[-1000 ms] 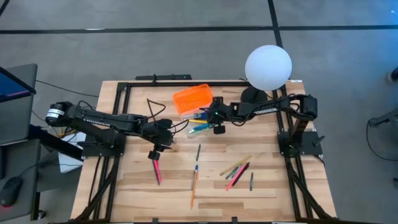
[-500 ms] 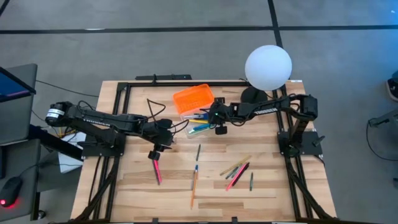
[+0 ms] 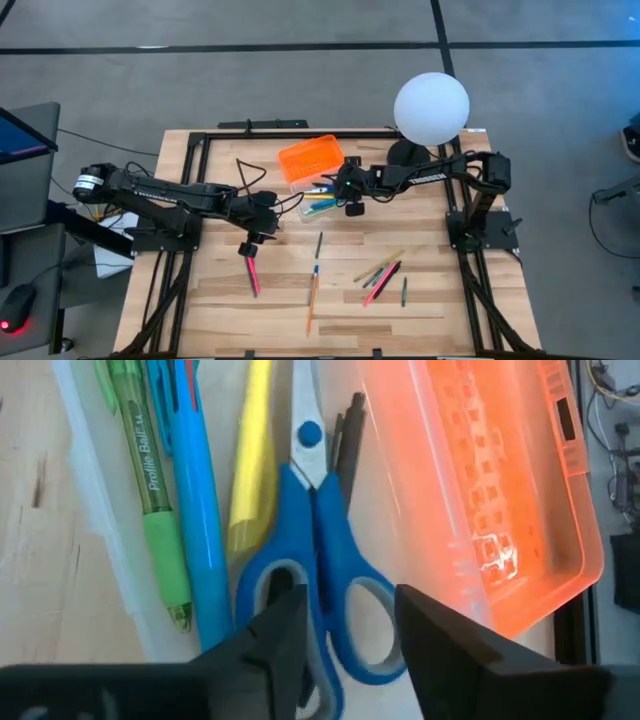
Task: Pick & place school supplies into a supply box
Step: Put the blue scissors into the supply box, then put the pink pen into the supply box
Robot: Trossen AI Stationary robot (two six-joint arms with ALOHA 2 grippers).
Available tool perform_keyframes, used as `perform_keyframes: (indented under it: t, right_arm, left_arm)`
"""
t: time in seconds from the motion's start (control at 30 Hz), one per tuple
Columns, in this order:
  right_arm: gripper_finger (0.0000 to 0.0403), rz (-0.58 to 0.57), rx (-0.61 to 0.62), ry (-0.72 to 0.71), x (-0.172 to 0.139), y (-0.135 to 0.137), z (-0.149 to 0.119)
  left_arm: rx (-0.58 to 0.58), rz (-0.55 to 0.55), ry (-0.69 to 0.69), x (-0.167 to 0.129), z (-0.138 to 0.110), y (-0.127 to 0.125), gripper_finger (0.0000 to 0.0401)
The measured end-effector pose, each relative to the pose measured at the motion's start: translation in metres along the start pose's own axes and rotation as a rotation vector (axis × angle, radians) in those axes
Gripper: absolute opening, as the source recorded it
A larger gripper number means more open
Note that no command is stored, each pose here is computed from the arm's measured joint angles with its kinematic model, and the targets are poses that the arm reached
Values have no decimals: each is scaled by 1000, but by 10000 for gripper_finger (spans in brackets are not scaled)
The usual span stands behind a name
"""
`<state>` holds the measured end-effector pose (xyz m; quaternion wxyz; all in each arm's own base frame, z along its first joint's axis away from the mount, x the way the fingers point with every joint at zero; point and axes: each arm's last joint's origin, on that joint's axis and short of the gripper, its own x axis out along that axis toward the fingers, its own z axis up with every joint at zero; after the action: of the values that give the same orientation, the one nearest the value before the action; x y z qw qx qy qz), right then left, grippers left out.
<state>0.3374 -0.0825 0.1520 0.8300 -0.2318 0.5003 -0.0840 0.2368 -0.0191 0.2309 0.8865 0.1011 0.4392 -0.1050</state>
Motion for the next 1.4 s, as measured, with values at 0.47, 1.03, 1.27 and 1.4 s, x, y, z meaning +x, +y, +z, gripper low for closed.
perform_keyframes:
  t: [0.47,1.03,1.27,1.4]
  right_arm:
    - [162,-15,-11,-83,-33,-2,11]
    - [132,317,-72,-402,-143,80,46]
    - [121,414,-154,-479,-167,126,52]
    - [116,440,-222,-571,-184,145,55]
  left_arm:
    - [-38,-13,50,0,-5,-1,137]
    - [-32,-45,155,-3,-9,-61,137]
    - [70,-83,98,8,-25,-97,137]
    - [41,-89,104,19,-44,-106,137]
